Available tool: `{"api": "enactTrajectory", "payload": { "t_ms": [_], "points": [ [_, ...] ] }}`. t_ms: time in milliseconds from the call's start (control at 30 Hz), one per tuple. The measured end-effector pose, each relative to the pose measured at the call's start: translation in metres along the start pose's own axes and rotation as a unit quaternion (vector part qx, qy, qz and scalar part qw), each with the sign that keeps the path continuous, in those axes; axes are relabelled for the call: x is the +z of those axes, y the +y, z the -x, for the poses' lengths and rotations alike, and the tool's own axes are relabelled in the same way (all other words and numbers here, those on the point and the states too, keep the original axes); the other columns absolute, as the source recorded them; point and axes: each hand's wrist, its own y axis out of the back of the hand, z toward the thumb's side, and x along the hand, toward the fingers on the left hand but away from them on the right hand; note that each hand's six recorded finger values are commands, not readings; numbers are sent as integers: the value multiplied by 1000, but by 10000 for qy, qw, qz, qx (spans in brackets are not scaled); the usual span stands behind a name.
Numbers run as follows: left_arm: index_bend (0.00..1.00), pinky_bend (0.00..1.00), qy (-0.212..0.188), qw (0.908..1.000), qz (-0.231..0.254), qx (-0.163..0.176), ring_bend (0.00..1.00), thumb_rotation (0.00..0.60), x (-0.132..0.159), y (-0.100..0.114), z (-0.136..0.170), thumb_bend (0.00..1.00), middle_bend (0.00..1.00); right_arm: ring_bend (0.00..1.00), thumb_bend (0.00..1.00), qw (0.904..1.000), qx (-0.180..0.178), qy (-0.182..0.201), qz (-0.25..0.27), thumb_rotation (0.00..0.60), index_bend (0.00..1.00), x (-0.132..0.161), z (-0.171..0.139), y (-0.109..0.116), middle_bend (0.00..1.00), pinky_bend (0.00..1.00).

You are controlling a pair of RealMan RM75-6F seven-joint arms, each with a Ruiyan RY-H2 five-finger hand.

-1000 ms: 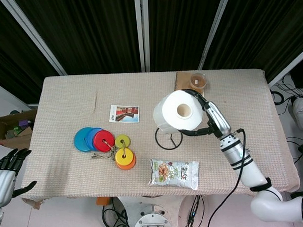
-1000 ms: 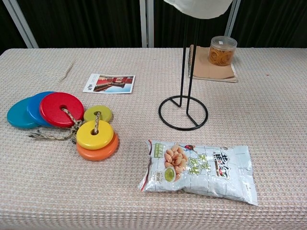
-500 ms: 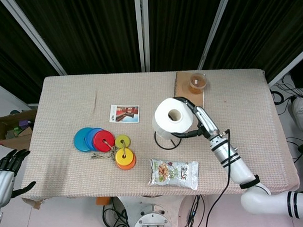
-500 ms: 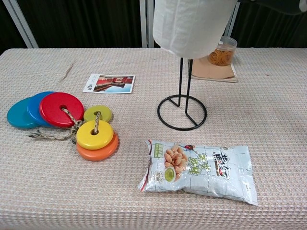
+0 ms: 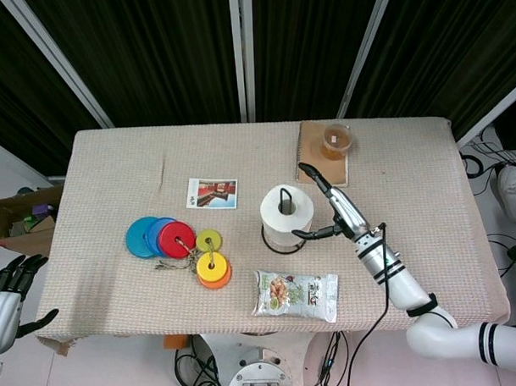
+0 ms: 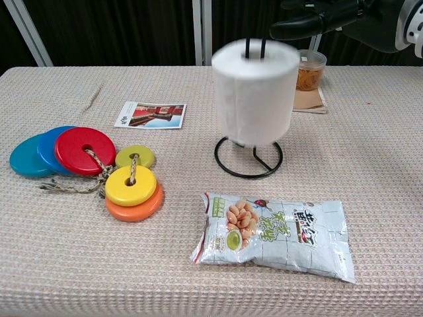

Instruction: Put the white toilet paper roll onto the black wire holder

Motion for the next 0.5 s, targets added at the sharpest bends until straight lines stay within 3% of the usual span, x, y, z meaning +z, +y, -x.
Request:
{"api": "enactTrajectory", "payload": {
  "t_ms": [167,300,400,500],
  "points": [
    [141,209,0,10000,0,13,101,600,0,0,0,59,150,0,0,9998,-70,79,-177,600,0,-1,-10,8,0,0],
    [141,209,12,10000,10,26,101,600,-1,1,0,60,150,0,0,9951,-115,155,-971,600,0,-6,-28,21,0,0],
    [141,209,17,10000,9,31,101,600,-2,1,-1,59,149,0,0,9805,-223,76,-1953,600,0,-16,-49,36,0,0],
    [141,209,36,10000,18,33,101,600,-3,0,-1,59,150,0,0,9491,-472,-131,-3111,600,0,-30,-80,55,0,0]
  ]
}}
